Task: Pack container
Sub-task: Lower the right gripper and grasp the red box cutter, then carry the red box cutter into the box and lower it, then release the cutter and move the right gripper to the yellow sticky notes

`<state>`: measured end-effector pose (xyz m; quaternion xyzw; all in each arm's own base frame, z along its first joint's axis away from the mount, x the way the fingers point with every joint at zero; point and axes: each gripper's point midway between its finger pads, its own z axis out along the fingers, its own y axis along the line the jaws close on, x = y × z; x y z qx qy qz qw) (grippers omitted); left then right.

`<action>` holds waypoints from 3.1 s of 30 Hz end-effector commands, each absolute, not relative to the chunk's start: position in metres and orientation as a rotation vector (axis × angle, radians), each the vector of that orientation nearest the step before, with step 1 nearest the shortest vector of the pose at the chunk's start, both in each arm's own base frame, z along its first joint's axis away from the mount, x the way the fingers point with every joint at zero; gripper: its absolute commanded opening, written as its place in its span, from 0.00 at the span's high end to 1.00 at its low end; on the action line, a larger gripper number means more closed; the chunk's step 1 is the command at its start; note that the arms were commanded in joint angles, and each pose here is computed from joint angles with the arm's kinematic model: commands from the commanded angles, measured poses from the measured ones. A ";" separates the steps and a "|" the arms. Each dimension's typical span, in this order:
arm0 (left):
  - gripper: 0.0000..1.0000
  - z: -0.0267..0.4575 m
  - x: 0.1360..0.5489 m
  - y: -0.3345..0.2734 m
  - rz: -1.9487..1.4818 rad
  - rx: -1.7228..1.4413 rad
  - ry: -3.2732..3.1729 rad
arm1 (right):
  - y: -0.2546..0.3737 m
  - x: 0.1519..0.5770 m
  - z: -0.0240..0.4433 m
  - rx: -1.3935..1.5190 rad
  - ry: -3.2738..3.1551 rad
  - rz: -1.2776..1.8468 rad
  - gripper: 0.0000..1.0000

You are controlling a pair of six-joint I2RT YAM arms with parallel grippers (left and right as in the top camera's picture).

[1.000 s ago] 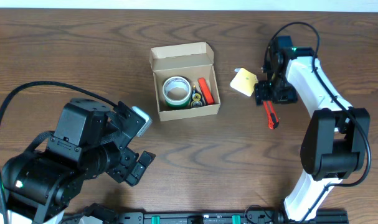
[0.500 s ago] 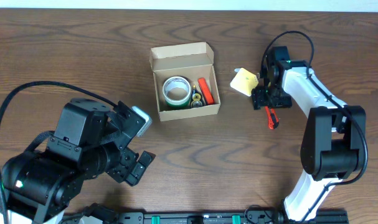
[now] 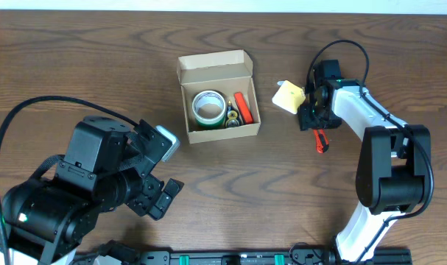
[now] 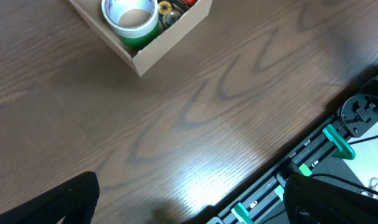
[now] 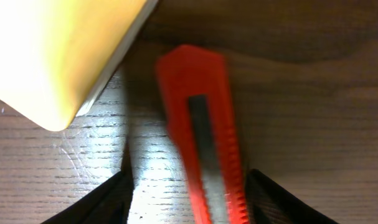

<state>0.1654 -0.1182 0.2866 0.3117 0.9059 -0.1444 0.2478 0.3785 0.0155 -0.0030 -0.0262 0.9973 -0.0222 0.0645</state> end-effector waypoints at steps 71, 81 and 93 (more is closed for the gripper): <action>0.05 0.292 0.164 -0.121 -0.415 0.851 2.453 | 0.291 0.358 0.116 -2.070 1.726 0.224 0.99; 0.05 0.292 0.164 -0.121 -0.415 0.851 2.454 | 0.292 0.359 0.111 -2.072 1.732 0.227 0.51; 0.05 0.292 0.164 -0.121 -0.415 0.851 2.454 | 0.291 0.375 0.149 -1.917 1.744 0.159 0.48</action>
